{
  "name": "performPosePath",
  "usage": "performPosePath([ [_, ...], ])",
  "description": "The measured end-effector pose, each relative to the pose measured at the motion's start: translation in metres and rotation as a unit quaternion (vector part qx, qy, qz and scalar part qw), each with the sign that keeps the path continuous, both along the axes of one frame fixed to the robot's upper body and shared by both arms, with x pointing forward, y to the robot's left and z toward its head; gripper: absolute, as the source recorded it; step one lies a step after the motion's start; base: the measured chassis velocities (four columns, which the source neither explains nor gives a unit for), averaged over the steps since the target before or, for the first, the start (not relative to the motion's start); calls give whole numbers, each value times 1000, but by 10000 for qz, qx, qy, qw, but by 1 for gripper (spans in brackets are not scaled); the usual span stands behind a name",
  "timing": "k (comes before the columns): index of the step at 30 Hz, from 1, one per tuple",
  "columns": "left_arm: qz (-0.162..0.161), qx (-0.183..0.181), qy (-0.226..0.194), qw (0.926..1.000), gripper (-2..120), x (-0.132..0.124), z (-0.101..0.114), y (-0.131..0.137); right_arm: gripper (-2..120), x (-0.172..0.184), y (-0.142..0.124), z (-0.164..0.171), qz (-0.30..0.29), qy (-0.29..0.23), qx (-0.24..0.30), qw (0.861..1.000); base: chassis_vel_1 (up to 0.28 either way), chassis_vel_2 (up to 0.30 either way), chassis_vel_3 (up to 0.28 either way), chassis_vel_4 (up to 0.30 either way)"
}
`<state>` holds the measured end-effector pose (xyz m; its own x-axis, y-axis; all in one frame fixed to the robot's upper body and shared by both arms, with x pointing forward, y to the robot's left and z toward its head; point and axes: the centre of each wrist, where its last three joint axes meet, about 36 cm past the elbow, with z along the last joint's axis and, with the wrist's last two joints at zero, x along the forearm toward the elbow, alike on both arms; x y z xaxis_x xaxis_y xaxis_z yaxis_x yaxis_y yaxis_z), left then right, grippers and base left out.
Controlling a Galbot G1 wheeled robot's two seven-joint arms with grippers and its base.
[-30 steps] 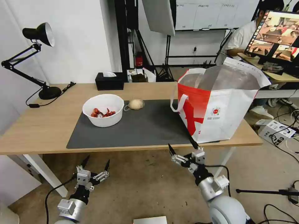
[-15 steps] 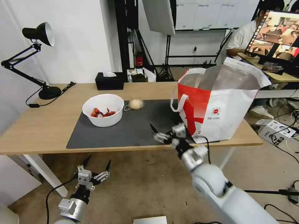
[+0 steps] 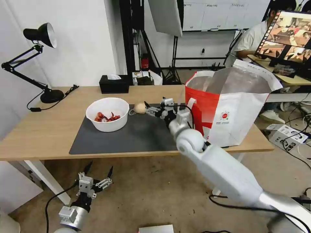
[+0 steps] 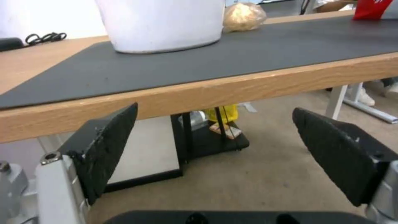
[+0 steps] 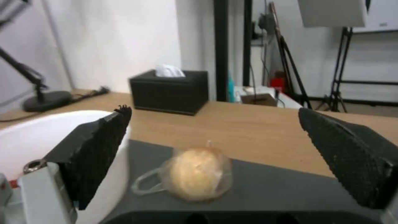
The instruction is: Pick up the trash from the table and place it into the takeout bag.
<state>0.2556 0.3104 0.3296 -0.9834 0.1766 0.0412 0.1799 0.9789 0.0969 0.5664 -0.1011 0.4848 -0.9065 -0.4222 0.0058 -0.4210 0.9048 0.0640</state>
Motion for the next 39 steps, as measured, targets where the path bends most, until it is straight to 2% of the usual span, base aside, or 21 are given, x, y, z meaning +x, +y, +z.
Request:
performPosePath([
  [1,0,0,0,10000,100,0,0,0,100,0,0,0,0,0,0,10000,0,0,0,0],
  [4,10,-5,1,10000,100,0,-3,-2,100,36,12,0,-113,96,-99,9998,0,0,0,0],
  [8,11,-28,-12,10000,100,0,-3,-5,100,63,27,-9,-144,267,-205,9993,0,0,0,0],
  [16,15,-33,-28,10000,100,-1,-5,-5,100,97,46,-19,35,432,-531,9976,0,0,0,0],
  [27,6,-38,-61,10000,100,-2,-7,-4,100,130,55,-40,178,746,-893,9930,0,0,0,0],
  [39,-5,-45,-97,9999,100,-1,-8,-3,100,143,51,-49,402,960,-1064,9889,0,0,0,0],
])
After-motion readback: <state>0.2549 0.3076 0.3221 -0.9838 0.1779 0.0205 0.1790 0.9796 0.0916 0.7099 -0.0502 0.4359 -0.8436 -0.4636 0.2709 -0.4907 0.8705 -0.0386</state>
